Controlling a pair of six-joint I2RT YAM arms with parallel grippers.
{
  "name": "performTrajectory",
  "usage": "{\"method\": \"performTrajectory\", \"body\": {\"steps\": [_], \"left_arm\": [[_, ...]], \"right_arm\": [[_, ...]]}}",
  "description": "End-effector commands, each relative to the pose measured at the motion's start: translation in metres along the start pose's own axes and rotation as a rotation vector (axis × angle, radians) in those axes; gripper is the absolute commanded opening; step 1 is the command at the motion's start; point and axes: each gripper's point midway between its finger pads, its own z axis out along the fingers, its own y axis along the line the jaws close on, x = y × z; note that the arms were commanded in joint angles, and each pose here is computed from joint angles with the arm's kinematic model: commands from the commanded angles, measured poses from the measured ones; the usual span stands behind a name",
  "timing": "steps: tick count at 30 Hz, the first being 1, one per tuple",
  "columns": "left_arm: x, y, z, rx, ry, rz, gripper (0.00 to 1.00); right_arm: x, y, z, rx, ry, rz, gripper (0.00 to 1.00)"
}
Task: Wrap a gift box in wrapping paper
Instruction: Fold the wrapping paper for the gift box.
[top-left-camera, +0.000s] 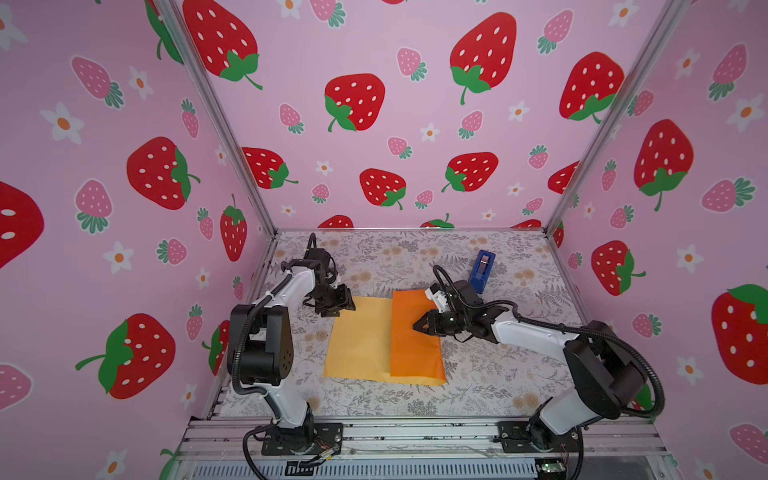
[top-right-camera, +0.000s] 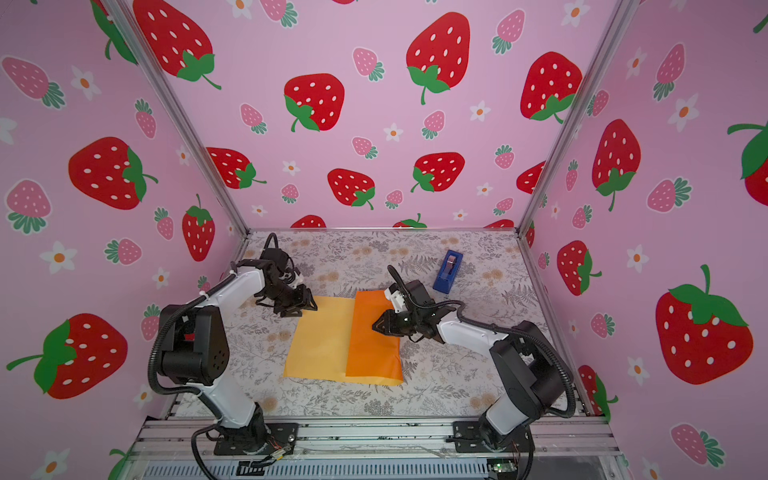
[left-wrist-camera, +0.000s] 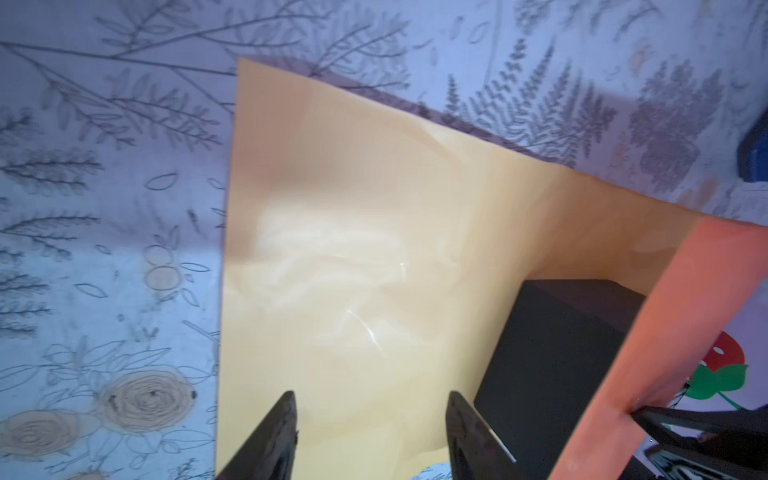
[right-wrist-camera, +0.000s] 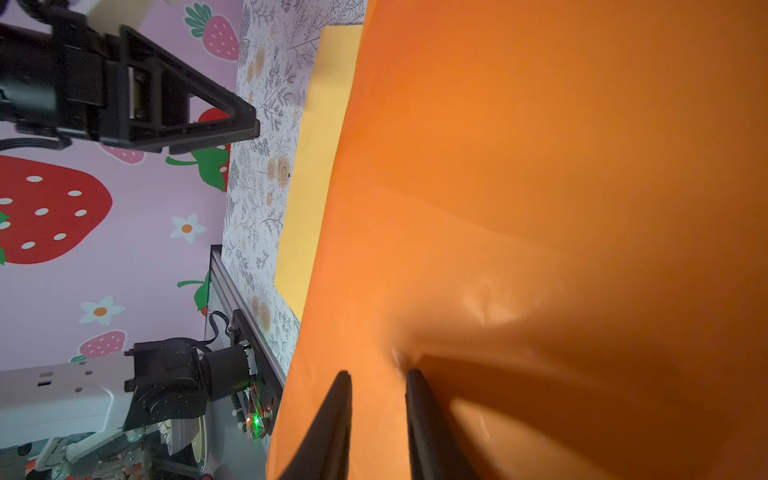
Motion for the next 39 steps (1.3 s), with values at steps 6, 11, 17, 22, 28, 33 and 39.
{"method": "performTrajectory", "body": {"steps": [6, 11, 17, 22, 28, 33, 39], "left_arm": [[-0.013, 0.034, 0.009, 0.098, 0.035, 0.004, 0.7], [-0.046, 0.022, 0.013, 0.17, -0.034, 0.102, 0.71], [-0.05, 0.025, 0.037, 0.218, 0.041, 0.093, 0.7], [-0.037, 0.02, 0.046, 0.276, 0.101, 0.076, 0.68], [-0.027, -0.003, 0.033, 0.404, 0.087, 0.085, 0.68], [-0.016, -0.003, 0.03, 0.377, 0.104, 0.075, 0.66], [0.008, 0.001, 0.022, 0.325, 0.11, 0.051, 0.67]], "right_arm": [[0.029, -0.032, 0.008, 0.083, 0.073, 0.043, 0.27], [0.035, -0.032, 0.008, 0.057, 0.077, 0.059, 0.27], [0.035, -0.031, 0.008, 0.049, 0.075, 0.059, 0.28], [0.034, -0.029, 0.008, 0.041, 0.074, 0.053, 0.27], [0.032, -0.025, 0.01, 0.021, 0.083, 0.048, 0.27], [0.033, -0.025, 0.011, 0.016, 0.089, 0.042, 0.27], [0.033, -0.022, 0.011, 0.003, 0.092, 0.043, 0.28]]}}
